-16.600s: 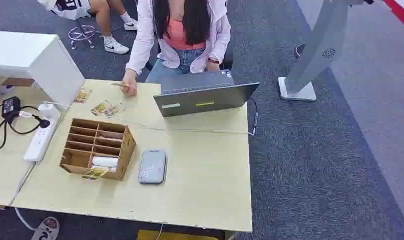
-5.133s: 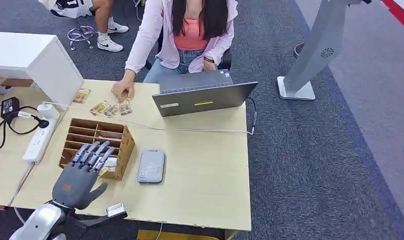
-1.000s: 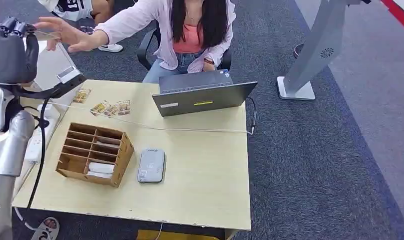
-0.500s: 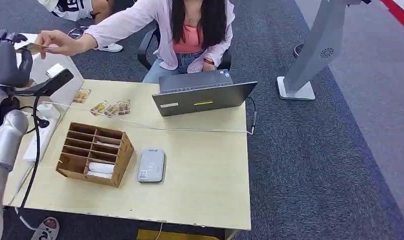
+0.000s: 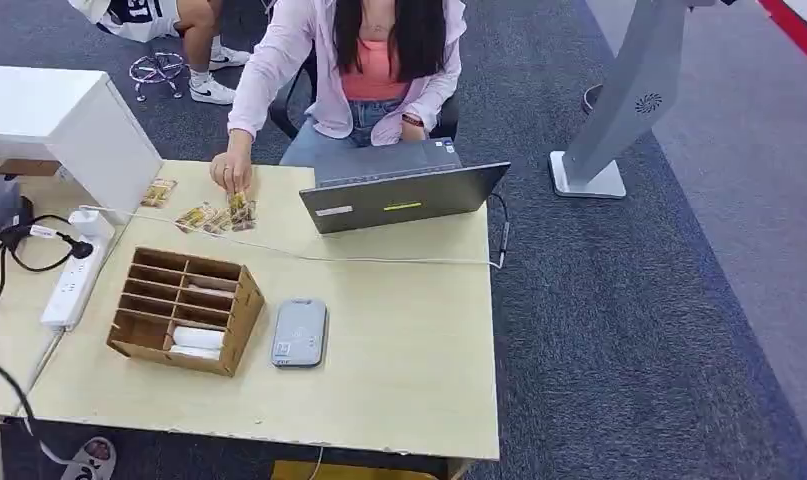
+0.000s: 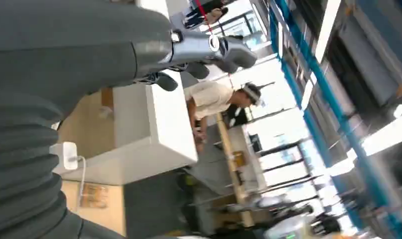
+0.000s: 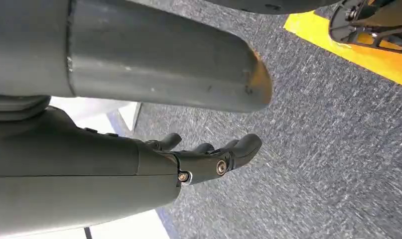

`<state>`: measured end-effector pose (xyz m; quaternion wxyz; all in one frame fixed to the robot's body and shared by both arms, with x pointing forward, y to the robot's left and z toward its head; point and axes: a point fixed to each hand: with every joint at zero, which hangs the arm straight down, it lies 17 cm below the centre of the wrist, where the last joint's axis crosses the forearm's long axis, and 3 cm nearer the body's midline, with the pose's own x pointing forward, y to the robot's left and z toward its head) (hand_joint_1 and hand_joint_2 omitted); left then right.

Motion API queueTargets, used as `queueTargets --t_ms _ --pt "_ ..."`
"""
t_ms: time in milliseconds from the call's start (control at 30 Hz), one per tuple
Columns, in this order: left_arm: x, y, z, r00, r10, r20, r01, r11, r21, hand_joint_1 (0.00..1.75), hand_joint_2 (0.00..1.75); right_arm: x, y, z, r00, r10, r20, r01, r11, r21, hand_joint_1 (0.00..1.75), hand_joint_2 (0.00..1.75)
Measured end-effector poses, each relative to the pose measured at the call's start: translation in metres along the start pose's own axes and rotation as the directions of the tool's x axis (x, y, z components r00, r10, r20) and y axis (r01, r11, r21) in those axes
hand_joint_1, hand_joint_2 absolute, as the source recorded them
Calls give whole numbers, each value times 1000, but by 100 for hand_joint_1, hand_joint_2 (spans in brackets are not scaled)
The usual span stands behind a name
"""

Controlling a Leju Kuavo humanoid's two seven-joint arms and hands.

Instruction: Pass the card to the sensor for recognition and then transmit it.

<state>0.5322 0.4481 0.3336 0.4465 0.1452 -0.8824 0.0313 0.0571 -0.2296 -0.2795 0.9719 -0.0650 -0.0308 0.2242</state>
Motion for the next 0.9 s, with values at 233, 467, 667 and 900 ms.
queueTargets --t_ms 233,467,667,900 --pt "26 100 43 998 35 62 -44 985 164 0 175 -2 1 0 1000 -10 -5 10 1000 3 0 0" --pt "27 326 148 909 356 216 -414 727 547 0 0 -5 5 0 1000 -15 -10 15 1000 7 0 0" --pt "-34 420 301 926 327 191 -333 463 821 0 0 -5 5 0 996 -86 -20 86 996 11 0 0" --pt "-105 400 420 900 435 42 -166 250 954 0 175 -7 5 0 991 -134 -27 135 991 19 0 175"
